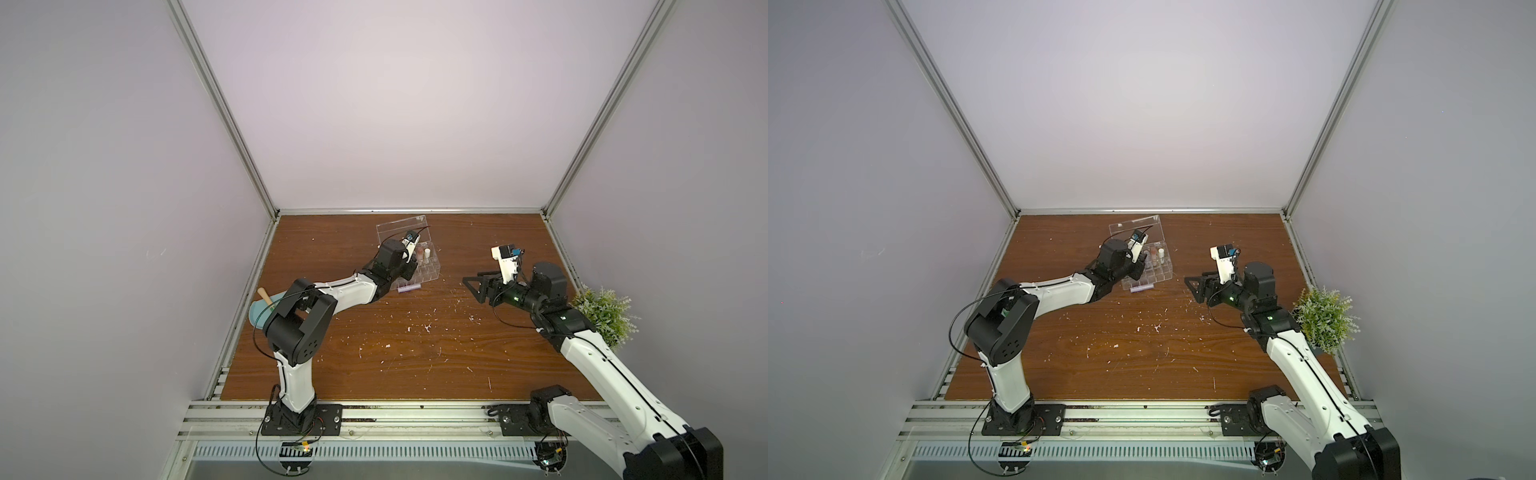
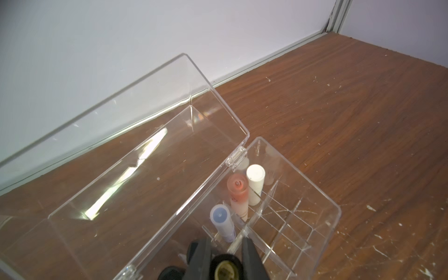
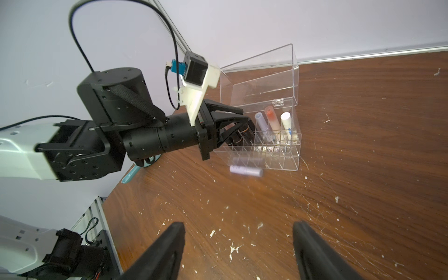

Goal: Arrange the lipsticks in the organizer
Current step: Place the lipstick in the storage box.

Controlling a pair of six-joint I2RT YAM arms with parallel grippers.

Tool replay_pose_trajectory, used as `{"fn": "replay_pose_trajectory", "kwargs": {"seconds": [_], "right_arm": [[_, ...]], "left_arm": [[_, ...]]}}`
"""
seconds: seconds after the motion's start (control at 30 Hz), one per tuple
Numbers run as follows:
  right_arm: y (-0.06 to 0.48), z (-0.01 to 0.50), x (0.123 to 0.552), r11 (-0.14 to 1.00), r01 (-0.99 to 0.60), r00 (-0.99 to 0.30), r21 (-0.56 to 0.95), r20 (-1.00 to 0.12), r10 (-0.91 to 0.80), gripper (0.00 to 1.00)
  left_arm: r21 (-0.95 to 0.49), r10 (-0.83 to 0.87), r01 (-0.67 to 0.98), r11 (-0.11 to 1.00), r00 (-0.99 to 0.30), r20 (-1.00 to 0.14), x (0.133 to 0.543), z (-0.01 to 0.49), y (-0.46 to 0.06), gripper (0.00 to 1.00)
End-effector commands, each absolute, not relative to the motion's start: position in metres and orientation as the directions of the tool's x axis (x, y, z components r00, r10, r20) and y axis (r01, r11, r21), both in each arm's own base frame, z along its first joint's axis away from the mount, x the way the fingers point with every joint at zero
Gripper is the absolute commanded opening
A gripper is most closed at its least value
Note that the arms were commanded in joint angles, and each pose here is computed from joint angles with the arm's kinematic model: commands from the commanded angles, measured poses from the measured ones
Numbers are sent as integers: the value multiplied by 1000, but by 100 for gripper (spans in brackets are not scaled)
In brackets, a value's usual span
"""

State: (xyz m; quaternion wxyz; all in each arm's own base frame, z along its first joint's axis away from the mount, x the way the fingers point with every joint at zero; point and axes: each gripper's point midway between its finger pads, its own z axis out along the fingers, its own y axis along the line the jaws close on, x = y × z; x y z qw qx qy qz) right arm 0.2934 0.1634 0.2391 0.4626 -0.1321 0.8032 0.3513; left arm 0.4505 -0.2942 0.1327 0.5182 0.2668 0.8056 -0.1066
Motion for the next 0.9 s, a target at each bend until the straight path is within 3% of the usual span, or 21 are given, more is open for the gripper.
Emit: {"fn": "replay_pose_trajectory", "kwargs": {"seconds": [0.0,0.1,0.23,0.33,0.87], "right_arm": [[164,251,290,705,-570,-504,423,-857,108,76],[163,249,289,704,-568,-504,426,-856,111,76],[162,246,288,705,-564,-509,430,-853,112,76],[162,245,288,703,-565,-511,433,-852,114,76],[164,245,285,689,-572,-518,445,-847,117,75]], "left_arm": [[122,321,537,835,-295,-900,454,137,-299,21],[116,315,533,838,-300,-900,452,132,-297,24],[116,319,527,842,-314,-894,450,125,-294,56],[124,324,518,846,-316,-892,450,122,-291,66],[144,312,450,881,-326,-892,460,120,-271,70]]}}
